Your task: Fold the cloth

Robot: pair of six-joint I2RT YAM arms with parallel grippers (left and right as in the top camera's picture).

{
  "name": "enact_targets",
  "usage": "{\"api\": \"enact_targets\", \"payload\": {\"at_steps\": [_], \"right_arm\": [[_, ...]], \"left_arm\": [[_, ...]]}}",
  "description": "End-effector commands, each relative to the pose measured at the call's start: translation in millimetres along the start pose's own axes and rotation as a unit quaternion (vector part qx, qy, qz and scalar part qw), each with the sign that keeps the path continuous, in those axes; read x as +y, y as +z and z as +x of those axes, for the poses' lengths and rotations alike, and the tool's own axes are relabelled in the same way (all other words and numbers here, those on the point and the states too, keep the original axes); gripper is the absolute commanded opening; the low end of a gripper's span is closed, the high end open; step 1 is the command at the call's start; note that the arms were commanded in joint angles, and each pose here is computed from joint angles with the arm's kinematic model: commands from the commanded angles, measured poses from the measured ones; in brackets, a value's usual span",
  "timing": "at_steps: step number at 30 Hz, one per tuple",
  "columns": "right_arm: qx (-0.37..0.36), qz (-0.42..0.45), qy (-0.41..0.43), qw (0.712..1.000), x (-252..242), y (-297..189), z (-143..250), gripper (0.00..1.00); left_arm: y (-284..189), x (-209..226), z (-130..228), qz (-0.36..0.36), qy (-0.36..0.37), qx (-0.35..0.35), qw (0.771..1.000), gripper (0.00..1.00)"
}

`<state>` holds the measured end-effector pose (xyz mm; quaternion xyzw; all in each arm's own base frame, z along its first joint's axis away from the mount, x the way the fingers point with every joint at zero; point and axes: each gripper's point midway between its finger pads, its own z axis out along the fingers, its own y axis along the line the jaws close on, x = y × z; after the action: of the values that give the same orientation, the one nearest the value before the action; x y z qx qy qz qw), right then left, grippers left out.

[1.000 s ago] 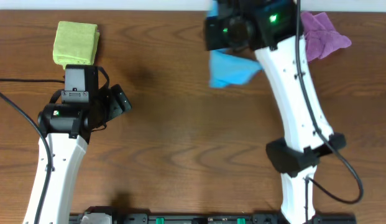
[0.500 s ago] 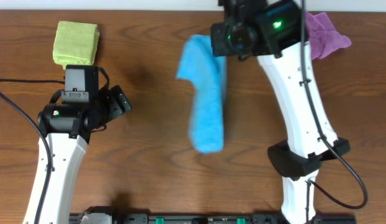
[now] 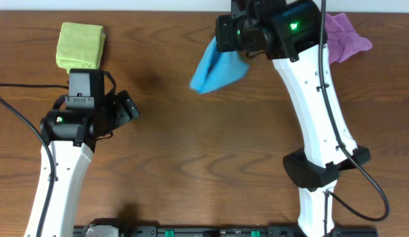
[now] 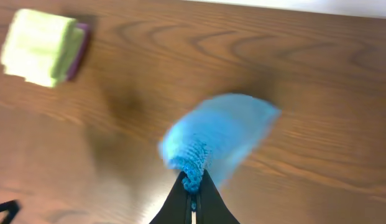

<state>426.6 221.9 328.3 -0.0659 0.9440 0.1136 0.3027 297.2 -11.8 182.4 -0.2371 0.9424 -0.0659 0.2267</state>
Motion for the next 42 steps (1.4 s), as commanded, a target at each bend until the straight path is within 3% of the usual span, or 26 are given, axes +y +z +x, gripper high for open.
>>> {"api": "enact_targets", "payload": {"at_steps": [1,8,14,17,20,25,29,32,37,38,39,40,41,42], "right_arm": [[-0.031,0.067,0.003,0.997,-27,-15,-9,0.01],[-0.053,0.187,0.033,0.98,-100,-26,-23,0.01],[-0.051,0.196,0.069,0.977,-134,-29,-26,0.01],[-0.025,0.126,0.061,0.99,-102,-20,-17,0.01],[0.016,-0.002,0.036,0.999,-34,-14,1,0.02],[0.045,-0.158,-0.053,0.985,77,-27,31,0.02],[0.011,-0.203,-0.093,0.975,109,-43,26,0.01],[-0.013,-0.186,-0.085,0.979,94,-49,13,0.01],[-0.002,0.014,0.007,1.0,-27,-26,1,0.02],[0.007,0.056,0.027,0.998,-50,-21,3,0.12],[0.028,0.096,0.052,0.994,-77,-12,9,0.6],[0.048,0.106,0.067,0.991,-89,-7,16,0.82],[0.068,0.108,0.081,0.989,-97,-2,23,0.99],[0.085,0.112,0.094,0.986,-104,2,29,0.99]], "left_arm": [[-3,0,-2,0.001,0.006,-0.003,1.0,0.95],[-3,1,0,-0.002,0.006,0.003,1.0,0.95],[-3,3,2,-0.005,0.008,0.005,1.0,0.95],[-3,6,-3,-0.016,0.008,-0.007,1.0,0.95],[-3,7,-7,-0.021,0.007,-0.015,1.0,0.95],[-4,7,-9,-0.022,0.007,-0.02,1.0,0.95],[-4,8,-8,-0.022,0.007,-0.019,1.0,0.95],[-4,8,-8,-0.022,0.007,-0.019,1.0,0.95],[-4,7,-8,-0.022,0.007,-0.019,1.0,0.95],[-4,7,-8,-0.022,0.007,-0.019,1.0,0.95],[-4,7,-8,-0.022,0.007,-0.019,1.0,0.95],[-4,7,-8,-0.022,0.007,-0.019,1.0,0.95],[-4,7,-8,-0.022,0.007,-0.019,1.0,0.95],[-4,7,-8,-0.022,0.007,-0.019,1.0,0.95]]}}
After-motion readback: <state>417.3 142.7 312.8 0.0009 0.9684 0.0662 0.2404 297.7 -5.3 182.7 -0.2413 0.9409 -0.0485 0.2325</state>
